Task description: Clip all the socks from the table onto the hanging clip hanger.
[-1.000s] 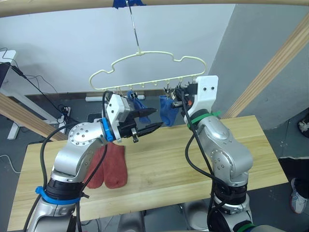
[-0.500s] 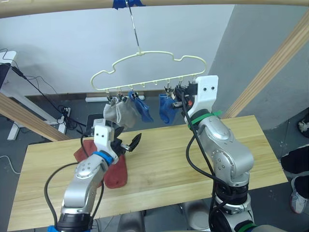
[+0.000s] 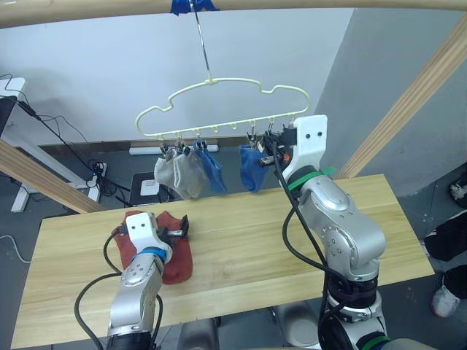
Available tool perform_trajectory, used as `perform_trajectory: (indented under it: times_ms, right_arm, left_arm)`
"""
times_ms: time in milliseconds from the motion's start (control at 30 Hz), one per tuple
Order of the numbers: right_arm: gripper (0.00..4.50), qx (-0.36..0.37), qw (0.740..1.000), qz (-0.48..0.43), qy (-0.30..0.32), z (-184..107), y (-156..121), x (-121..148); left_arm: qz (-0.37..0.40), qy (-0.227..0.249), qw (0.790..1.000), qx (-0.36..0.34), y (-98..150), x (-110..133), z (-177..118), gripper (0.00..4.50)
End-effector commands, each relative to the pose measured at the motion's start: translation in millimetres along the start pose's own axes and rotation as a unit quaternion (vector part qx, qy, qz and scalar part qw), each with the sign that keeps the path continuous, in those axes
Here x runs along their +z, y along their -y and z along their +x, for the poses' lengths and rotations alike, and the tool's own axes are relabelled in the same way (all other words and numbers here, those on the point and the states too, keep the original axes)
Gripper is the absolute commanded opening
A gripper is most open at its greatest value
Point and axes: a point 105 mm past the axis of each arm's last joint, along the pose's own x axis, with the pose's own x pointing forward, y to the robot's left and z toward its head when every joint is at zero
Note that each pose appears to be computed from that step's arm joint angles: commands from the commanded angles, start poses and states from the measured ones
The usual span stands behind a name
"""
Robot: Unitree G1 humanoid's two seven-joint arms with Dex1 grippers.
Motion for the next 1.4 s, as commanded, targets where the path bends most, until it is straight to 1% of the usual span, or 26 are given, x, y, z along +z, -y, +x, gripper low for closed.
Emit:
perform_trajectory:
  times_ms: [33,233,433,533,633,700,733,867,933,1000,1033,1067,1100,1167,1200,1233,1300,1333,1400]
  right_arm:
    - [0.08,0.018,0.999,0.0,0.032,-5,-10,16]
    - [0.08,0.02,0.999,0.001,0.031,-5,-11,15]
    - [0.08,0.022,0.999,0.002,0.031,-5,-12,15]
    - [0.08,0.022,0.999,0.001,0.031,-5,-12,15]
    - [0.08,0.023,0.999,0.0,0.032,-5,-12,15]
    - [0.08,0.023,0.999,-0.001,0.032,-5,-13,16]
    - [0.08,0.024,0.999,-0.002,0.033,-5,-13,16]
    - [0.08,0.024,0.999,-0.003,0.033,-5,-13,16]
    - [0.08,0.024,0.999,-0.004,0.034,-5,-13,16]
    - [0.08,0.023,0.999,-0.004,0.033,-5,-12,16]
    - [0.08,0.022,0.999,-0.005,0.033,-5,-12,16]
    - [0.08,0.021,0.999,-0.006,0.034,-5,-12,16]
    - [0.08,0.02,0.999,-0.007,0.034,-5,-11,16]
    - [0.08,0.019,0.999,-0.008,0.035,-5,-10,17]
    - [0.08,0.018,0.999,-0.008,0.035,-5,-10,17]
    - [0.08,0.017,0.999,-0.009,0.035,-5,-10,17]
    - [0.08,0.016,0.999,-0.009,0.035,-5,-9,17]
    - [0.08,0.016,0.999,-0.009,0.035,-5,-9,17]
    - [0.08,0.015,0.999,-0.01,0.035,-5,-8,18]
  left_arm:
    - [0.018,-0.013,1.0,0.01,-3,-3,-1,4.5]
    - [0.032,-0.055,0.998,0.007,-1,-16,-1,4.5]
    - [0.051,-0.061,0.997,0.002,-2,-18,-1,4.5]
    - [0.055,-0.065,0.996,0.005,-3,-21,-1,4.0]
    - [0.05,-0.073,0.996,0.009,-5,-25,-3,3.1]
    - [0.048,-0.075,0.996,0.009,-6,-26,-3,2.55]
    - [0.047,-0.075,0.996,0.009,-5,-26,-3,2.35]
    - [0.039,-0.077,0.996,0.004,-4,-27,-3,1.21]
    - [0.035,-0.077,0.996,-0.005,-3,-28,-4,0.55]
    - [0.036,-0.068,0.996,-0.036,6,-25,-5,0.07]
    - [0.054,-0.051,0.995,-0.068,14,-20,-5,0.0]
    - [0.078,-0.025,0.99,-0.117,29,-10,-5,0.0]
    - [0.114,0.001,0.979,-0.168,45,-1,-8,0.0]
    - [0.156,0.041,0.957,-0.243,69,10,-14,0.0]
    - [0.165,0.056,0.948,-0.267,77,14,-16,0.0]
    - [0.183,0.077,0.926,-0.32,97,22,-20,0.0]
    - [0.209,0.108,0.888,-0.396,125,33,-29,0.0]
    - [0.215,0.12,0.874,-0.42,134,37,-33,0.0]
    - [0.219,0.139,0.859,-0.441,145,44,-35,0.0]
